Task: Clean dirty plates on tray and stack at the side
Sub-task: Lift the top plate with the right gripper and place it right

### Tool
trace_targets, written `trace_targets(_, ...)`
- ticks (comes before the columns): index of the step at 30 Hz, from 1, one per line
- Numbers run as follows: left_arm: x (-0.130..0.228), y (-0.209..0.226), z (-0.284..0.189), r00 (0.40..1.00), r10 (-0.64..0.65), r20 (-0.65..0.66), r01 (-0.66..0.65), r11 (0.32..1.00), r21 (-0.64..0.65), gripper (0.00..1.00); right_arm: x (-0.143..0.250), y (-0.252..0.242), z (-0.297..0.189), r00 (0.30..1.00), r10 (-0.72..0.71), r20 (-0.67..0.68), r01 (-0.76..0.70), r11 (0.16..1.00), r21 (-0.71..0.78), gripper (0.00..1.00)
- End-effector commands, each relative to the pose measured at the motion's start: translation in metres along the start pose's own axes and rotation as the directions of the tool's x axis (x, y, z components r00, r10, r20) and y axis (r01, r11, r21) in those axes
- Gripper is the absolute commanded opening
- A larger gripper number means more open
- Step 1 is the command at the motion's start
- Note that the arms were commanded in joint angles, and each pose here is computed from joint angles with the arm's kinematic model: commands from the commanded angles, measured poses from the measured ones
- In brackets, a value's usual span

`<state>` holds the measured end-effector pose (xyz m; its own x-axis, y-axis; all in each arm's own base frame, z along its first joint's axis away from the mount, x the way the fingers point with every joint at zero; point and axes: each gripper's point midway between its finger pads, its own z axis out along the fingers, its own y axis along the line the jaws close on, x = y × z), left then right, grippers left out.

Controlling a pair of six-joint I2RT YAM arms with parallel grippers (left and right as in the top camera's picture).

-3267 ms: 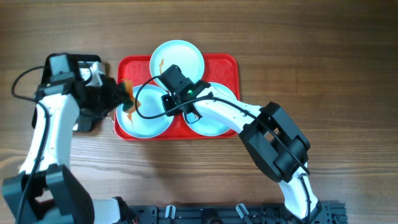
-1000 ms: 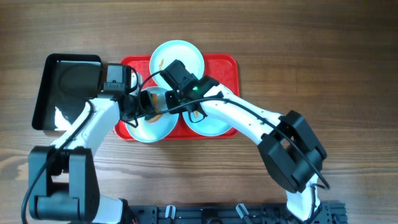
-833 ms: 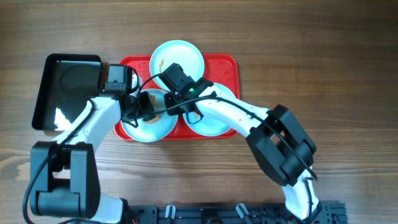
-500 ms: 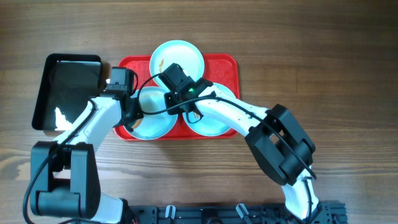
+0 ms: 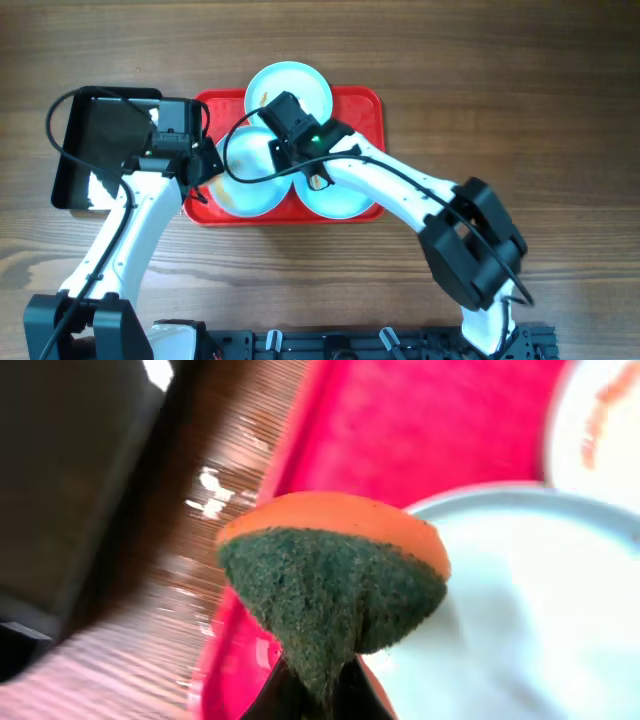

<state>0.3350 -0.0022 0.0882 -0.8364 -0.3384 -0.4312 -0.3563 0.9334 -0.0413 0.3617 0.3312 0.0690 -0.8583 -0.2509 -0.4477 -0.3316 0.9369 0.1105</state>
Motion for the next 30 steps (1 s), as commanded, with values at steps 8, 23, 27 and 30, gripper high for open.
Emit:
trace_targets(8,0.008,-0.020,-0.005,0.998,-0.007,-0.060,0.014,0.992,0.122,0.04,-0.083,-0.066,-0.100,0.921,-0.357,0.157,0.226,0.816,0.532,0.05)
trace_targets(23,0.015,-0.016,-0.005,0.996,0.016,-0.084,-0.007,0.994,0.109,0.04,-0.113,-0.056,-0.188,0.811,-0.566,0.149,0.140,0.436,0.889,0.04)
trace_targets(27,0.015,-0.016,-0.005,0.996,0.016,-0.084,-0.007,0.994,0.109,0.04,-0.117,-0.059,-0.211,0.811,-0.549,0.203,0.087,0.456,0.886,0.04)
trace_targets(30,0.015,-0.016,-0.005,0.996,0.016,-0.084,-0.007,0.994,0.110,0.04,-0.115,-0.061,-0.222,0.814,-0.510,0.278,0.032,0.517,0.856,0.04)
